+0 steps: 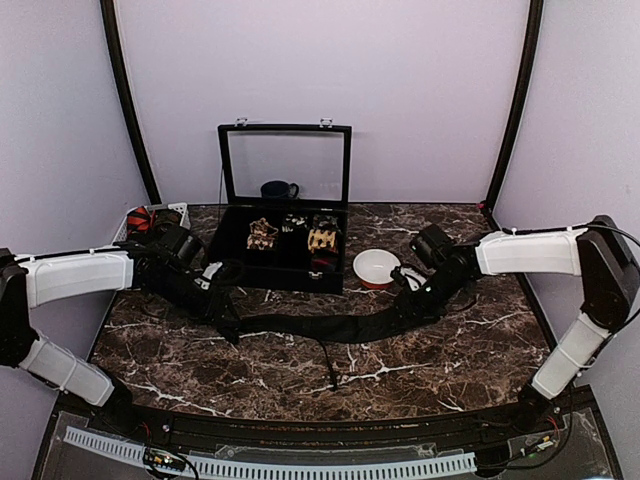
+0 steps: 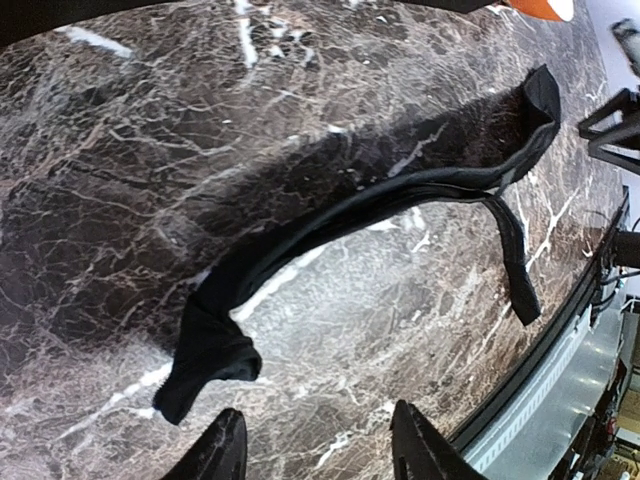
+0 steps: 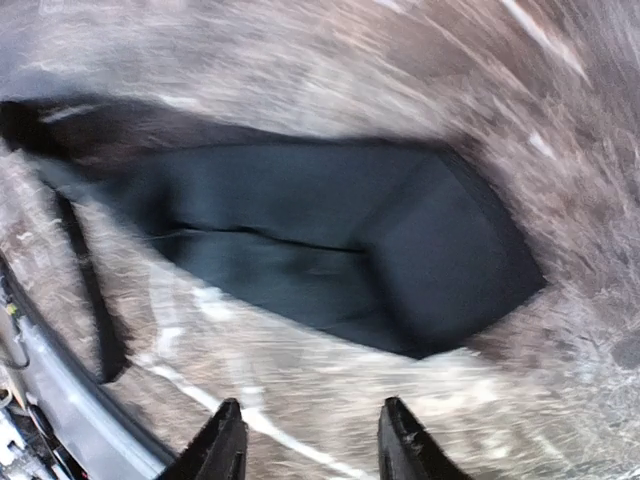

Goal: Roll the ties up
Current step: Adjust the tie at the center of the board.

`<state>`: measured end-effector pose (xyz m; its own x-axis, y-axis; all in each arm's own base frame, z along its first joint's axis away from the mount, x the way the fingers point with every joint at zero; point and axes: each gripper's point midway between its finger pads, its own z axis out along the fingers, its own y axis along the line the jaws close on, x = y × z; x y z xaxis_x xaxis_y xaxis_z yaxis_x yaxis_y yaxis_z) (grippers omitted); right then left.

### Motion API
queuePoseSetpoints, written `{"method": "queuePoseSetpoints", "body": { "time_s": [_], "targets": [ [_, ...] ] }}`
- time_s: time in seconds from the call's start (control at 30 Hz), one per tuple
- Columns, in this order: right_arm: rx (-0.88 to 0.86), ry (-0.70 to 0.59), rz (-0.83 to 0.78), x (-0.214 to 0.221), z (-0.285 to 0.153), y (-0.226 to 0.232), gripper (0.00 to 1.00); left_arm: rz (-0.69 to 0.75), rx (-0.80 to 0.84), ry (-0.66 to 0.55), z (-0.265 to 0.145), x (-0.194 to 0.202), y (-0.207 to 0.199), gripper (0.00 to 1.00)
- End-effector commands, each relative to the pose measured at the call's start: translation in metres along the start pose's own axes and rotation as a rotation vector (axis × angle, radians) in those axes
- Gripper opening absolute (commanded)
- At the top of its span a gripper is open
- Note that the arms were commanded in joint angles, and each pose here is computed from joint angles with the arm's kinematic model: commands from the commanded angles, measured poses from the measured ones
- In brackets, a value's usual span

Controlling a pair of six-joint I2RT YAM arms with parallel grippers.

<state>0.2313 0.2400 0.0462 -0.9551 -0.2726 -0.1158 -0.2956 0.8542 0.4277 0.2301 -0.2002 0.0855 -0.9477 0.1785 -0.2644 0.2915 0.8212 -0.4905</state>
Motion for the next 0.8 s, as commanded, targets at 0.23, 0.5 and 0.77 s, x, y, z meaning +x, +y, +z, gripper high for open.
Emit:
{"method": "queuePoseSetpoints", "body": {
  "time_s": [0.23, 0.5, 0.77],
  "targets": [
    [-0.207, -0.197, -0.258, -0.008, -0.009, 0.150, 0.61, -0.124, -0.064, -0.025, 0.003, 0.000, 0.014, 0.48],
    [-0.122, -0.101, -0.373, 0.038, 0.054, 0.172, 0.70, -0.163, -0.093, -0.067, -0.009, 0.004, 0.017, 0.52],
    [0.026, -0.056, -0.326, 0.049, 0.084, 0.148, 0.52, -0.188, -0.095, -0.097, -0.018, 0.015, 0.019, 0.57]
  ]
}}
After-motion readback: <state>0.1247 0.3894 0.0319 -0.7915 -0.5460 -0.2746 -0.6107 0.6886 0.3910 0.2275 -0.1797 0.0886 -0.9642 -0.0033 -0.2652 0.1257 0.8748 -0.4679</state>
